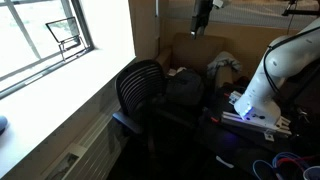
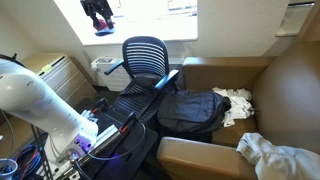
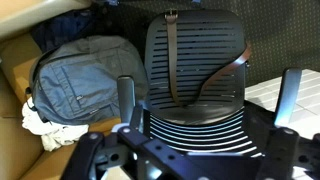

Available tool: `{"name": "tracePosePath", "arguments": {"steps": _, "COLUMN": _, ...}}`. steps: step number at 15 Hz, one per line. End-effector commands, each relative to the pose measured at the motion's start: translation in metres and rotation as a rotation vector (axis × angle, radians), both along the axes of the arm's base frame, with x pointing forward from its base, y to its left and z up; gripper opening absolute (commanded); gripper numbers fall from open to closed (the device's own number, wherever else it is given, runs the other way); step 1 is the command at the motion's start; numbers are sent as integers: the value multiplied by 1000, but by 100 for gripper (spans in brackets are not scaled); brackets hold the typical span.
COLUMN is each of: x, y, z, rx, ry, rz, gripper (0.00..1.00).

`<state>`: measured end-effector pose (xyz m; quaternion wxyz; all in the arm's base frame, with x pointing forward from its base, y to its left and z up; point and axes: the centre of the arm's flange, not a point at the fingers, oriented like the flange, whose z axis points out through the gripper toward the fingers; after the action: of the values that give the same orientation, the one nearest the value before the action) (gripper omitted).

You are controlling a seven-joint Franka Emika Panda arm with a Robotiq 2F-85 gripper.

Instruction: Put the grey backpack on the black chair

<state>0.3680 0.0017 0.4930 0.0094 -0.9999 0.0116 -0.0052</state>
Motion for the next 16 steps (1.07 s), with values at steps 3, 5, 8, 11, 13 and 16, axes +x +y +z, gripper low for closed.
{"name": "tracePosePath", "arguments": {"steps": 3, "x": 0, "y": 0, "z": 0, "rx": 0, "ry": 0, "rz": 0, "gripper": 100}}
{"name": "tracePosePath", "arguments": {"steps": 5, "x": 0, "y": 0, "z": 0, "rx": 0, "ry": 0, "rz": 0, "gripper": 100}}
{"name": "tracePosePath", "arguments": {"steps": 8, "x": 0, "y": 0, "z": 0, "rx": 0, "ry": 0, "rz": 0, "gripper": 100}}
{"name": "tracePosePath", "arguments": {"steps": 11, "x": 0, "y": 0, "z": 0, "rx": 0, "ry": 0, "rz": 0, "gripper": 100}}
{"name": "tracePosePath", "arguments": {"steps": 13, "x": 27, "y": 20, "z": -2, "rx": -3, "ry": 99, "rz": -19, "gripper": 100}}
{"name": "tracePosePath", "arguments": {"steps": 16, "x": 60, "y": 31, "z": -76, "rx": 107, "ry": 197, "rz": 4, "gripper": 100}}
